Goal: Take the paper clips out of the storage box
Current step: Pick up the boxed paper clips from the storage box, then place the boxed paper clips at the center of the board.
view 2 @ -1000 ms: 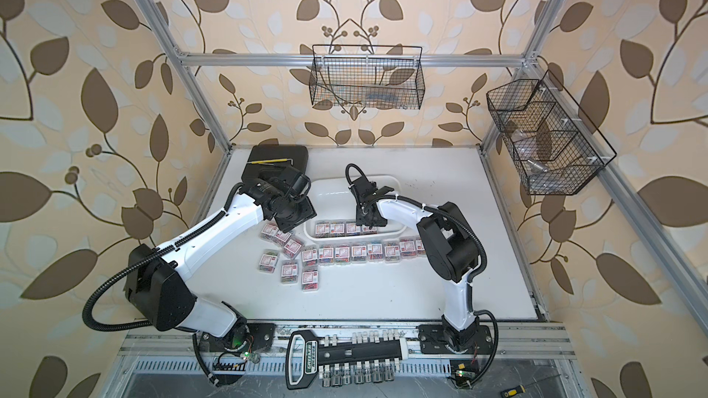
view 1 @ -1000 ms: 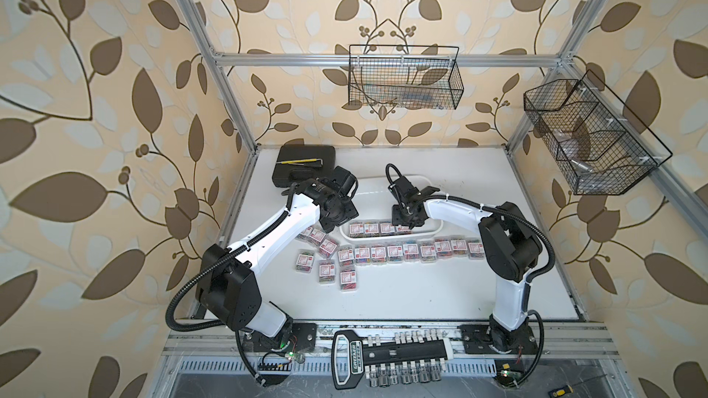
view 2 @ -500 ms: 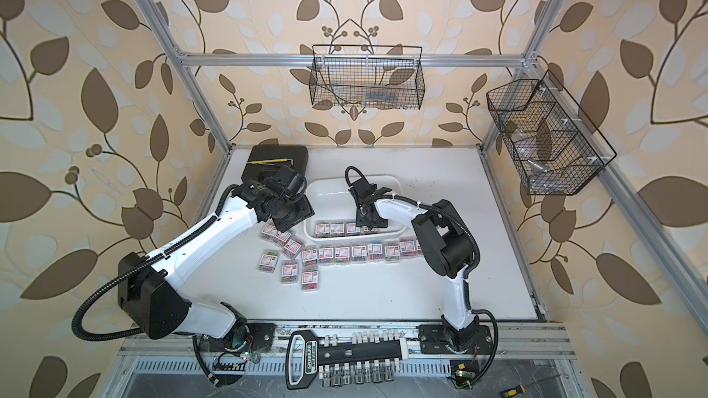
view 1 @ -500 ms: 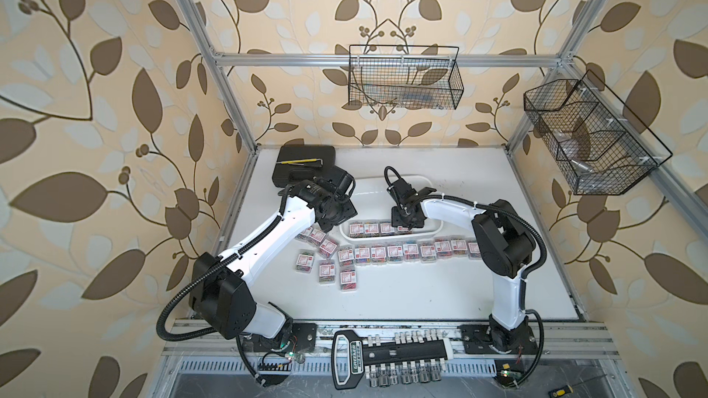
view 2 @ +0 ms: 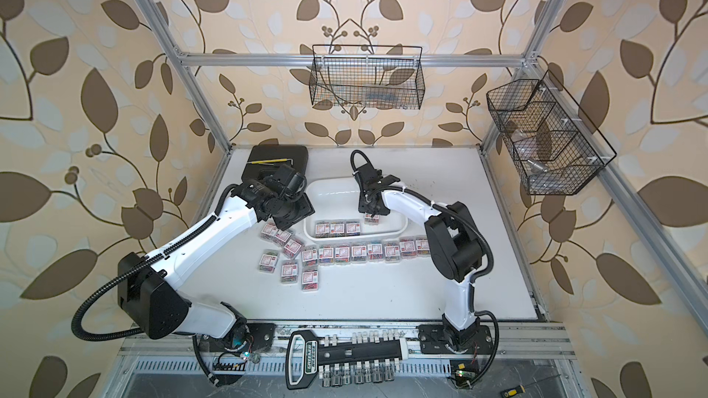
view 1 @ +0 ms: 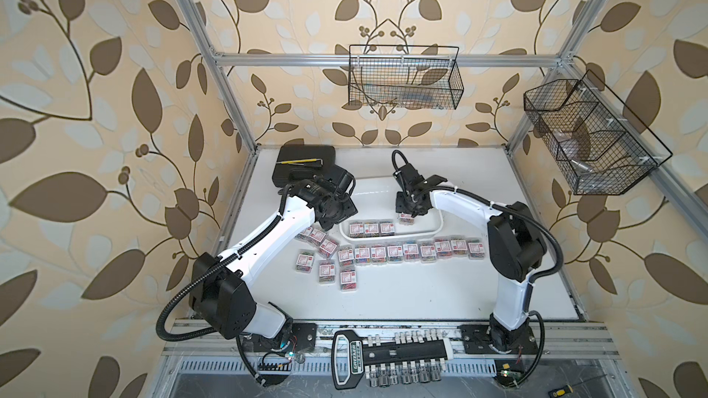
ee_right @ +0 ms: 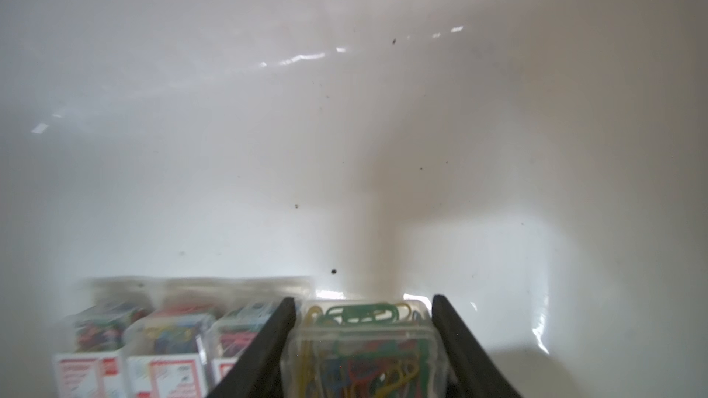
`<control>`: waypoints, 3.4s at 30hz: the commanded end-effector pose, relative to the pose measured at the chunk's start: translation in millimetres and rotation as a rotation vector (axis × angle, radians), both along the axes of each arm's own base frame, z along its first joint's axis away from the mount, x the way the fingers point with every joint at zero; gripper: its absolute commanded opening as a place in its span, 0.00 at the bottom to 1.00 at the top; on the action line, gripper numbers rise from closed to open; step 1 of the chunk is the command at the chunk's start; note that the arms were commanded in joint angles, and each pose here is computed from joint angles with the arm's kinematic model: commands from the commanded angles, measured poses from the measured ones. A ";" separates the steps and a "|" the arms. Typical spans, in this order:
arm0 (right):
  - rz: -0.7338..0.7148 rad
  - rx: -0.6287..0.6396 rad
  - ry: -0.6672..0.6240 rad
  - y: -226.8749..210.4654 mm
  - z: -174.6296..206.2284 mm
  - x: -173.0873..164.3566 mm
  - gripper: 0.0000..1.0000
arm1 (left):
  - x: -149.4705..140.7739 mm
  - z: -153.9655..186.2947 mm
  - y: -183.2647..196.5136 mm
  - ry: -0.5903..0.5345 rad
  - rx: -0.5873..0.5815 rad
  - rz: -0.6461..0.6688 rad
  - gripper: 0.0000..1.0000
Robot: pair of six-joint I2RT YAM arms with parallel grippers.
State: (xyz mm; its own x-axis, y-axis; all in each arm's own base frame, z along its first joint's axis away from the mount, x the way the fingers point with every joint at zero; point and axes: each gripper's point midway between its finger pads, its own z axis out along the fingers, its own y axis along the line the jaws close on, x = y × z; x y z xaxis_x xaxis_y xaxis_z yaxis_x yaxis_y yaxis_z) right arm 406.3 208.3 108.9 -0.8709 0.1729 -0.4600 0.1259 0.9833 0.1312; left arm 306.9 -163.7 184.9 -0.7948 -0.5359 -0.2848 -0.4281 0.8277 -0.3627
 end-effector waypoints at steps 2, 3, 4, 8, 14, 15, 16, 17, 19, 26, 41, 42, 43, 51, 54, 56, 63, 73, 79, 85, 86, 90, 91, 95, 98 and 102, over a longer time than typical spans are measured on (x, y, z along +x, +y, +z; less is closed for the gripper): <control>-0.015 0.042 -0.139 -15.7 77.3 -13.1 0.52 | 13.9 26.7 -4.9 -0.097 -0.004 -0.007 0.65; -0.014 0.040 -0.155 -20.7 83.9 -18.7 0.52 | 14.7 27.5 -4.9 -0.100 -0.005 -0.006 0.65; -0.014 0.034 -0.169 -26.9 90.1 -26.0 0.52 | 15.0 28.6 -5.9 -0.102 -0.009 -0.009 0.65; -0.026 -0.014 -0.193 -58.2 97.6 -59.8 0.52 | 18.6 19.1 -9.0 -0.072 0.008 -0.020 0.65; -0.053 -0.086 -0.154 -102.1 80.1 -115.4 0.53 | 16.9 11.6 -6.7 -0.062 0.018 -0.011 0.65; -0.062 -0.096 -0.139 -109.1 74.4 -124.4 0.53 | 16.9 10.1 -6.7 -0.060 0.019 -0.009 0.65; -0.065 -0.100 -0.123 -113.7 68.4 -133.2 0.53 | 18.0 9.8 -7.0 -0.061 0.019 -0.008 0.65; -0.066 -0.102 -0.112 -117.5 63.2 -140.0 0.53 | 18.7 9.2 -7.9 -0.059 0.017 -0.010 0.65; -0.072 -0.103 -0.084 -124.4 49.7 -154.9 0.53 | 21.0 8.8 -9.7 -0.057 0.018 -0.012 0.65; -0.076 -0.081 -0.034 -125.8 21.9 -182.6 0.53 | 28.8 7.7 -15.9 -0.052 0.011 -0.013 0.65; 0.146 0.069 -0.080 -2.8 8.3 -199.5 0.54 | 33.1 32.2 -8.1 -0.101 -0.001 0.068 0.64; 0.173 0.094 -0.080 9.9 6.8 -202.7 0.54 | 32.5 34.7 -7.3 -0.105 -0.001 0.070 0.64; 0.199 0.112 -0.075 21.3 3.9 -206.0 0.54 | 31.7 36.3 -6.7 -0.104 0.000 0.072 0.64; 0.241 0.128 -0.037 71.1 -9.0 -200.7 0.54 | 24.3 44.7 -0.5 -0.107 -0.019 0.113 0.64; 0.238 0.154 -0.028 87.5 -14.2 -195.1 0.54 | 20.6 49.0 6.2 -0.117 -0.011 0.140 0.64; 0.228 0.169 0.001 97.6 -23.9 -194.2 0.53 | 19.3 48.5 11.7 -0.115 0.008 0.160 0.64; 0.258 0.165 0.034 124.6 -38.4 -204.7 0.52 | 19.8 45.9 15.3 -0.113 0.023 0.183 0.64; 0.297 0.142 0.063 148.2 -60.9 -210.2 0.57 | 19.3 38.0 21.4 -0.111 0.047 0.204 0.65; 0.324 0.135 0.083 158.0 -65.5 -208.2 0.67 | 20.0 36.7 20.5 -0.112 0.043 0.205 0.65; 0.318 0.127 0.102 151.7 -61.5 -203.7 0.71 | 20.9 37.1 18.2 -0.111 0.036 0.196 0.65; 0.315 0.128 0.093 147.7 -55.8 -202.7 0.72 | 21.1 36.9 17.4 -0.111 0.035 0.193 0.65; 0.342 0.200 0.048 142.5 -36.4 -206.1 0.78 | 20.1 35.8 17.8 -0.109 0.039 0.187 0.65; 0.356 0.210 0.038 142.4 -32.4 -208.4 0.78 | 19.5 33.9 18.2 -0.106 0.041 0.187 0.65; 0.417 0.225 0.014 141.0 -20.3 -224.0 0.78 | 17.9 27.3 17.6 -0.094 0.040 0.183 0.64; 0.445 0.243 0.012 137.3 -21.6 -236.1 0.74 | 17.8 21.5 15.8 -0.084 0.039 0.178 0.64; 0.455 0.282 0.054 138.5 -36.4 -246.6 0.72 | 20.0 12.6 13.0 -0.065 0.041 0.174 0.64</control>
State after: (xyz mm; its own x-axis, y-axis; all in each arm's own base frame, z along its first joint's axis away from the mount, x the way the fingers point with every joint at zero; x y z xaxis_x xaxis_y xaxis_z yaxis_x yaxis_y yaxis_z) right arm 167.1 346.1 84.8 -0.8940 -0.1092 -0.4344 -0.2934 0.8756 0.3837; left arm 326.0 -148.5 196.6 -0.6751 -0.6459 -0.3563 -0.5437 0.7621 -0.3515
